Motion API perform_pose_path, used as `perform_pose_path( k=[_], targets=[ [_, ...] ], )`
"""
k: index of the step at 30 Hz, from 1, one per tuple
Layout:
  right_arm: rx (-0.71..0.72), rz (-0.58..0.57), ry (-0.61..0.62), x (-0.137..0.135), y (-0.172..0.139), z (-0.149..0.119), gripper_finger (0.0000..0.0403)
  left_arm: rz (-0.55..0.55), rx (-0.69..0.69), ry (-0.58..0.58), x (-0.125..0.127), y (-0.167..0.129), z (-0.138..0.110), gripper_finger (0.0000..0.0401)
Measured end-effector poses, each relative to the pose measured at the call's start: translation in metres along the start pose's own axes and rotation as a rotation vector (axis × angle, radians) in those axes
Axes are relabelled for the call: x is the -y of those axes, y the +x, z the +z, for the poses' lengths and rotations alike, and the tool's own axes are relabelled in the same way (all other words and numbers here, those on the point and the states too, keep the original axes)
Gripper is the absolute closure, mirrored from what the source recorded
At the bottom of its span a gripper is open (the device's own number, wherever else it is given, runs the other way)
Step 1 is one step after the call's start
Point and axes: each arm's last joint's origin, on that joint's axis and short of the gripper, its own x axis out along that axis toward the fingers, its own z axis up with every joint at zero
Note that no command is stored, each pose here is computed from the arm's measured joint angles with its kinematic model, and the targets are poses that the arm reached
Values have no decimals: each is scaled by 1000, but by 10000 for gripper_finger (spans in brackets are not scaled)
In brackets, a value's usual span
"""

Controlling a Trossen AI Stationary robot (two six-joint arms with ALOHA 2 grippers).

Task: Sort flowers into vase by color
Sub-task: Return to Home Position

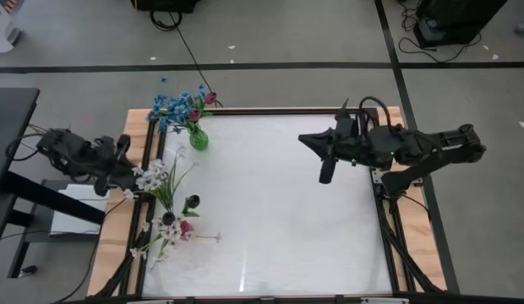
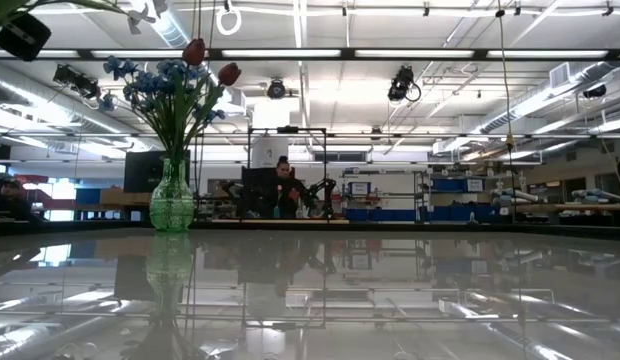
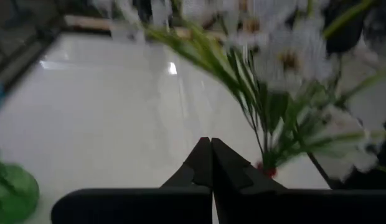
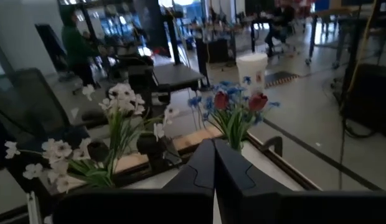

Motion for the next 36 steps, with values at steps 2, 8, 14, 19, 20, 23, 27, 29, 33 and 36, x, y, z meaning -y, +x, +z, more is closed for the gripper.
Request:
perform_pose_path(
  k=[2,8,14,19,20,23,27,29,33,36],
  targets=[
    [34,19,-1,4,-5,-11,396,25,44,27,0,3,1,401],
    [51,19,-15,26,-24,-48,396,146,17,115,-3,13,-3,401],
    [0,9,-20,43,-32,-89,396,200,61,134,-4,13,0,401],
    [166,36,-45,50,-37,-100,396,190,130,159,-1,29,4,401],
    [190,36,-49,51,-38,-102,396,191,124,167,0,36,2,401],
    [232,45,-36,57,-44,-108,396,182,90,194,1,50,-4,401],
    [228,68,-38,63,-48,-117,396,196,123,170,0,44,-1,401],
    [239,81,-33,65,-51,-117,396,197,131,156,1,45,1,401],
    [254,107,-26,67,-54,-114,396,209,141,115,1,45,3,401],
    [264,117,-22,68,-57,-112,396,244,275,8,2,40,17,401]
  ],
)
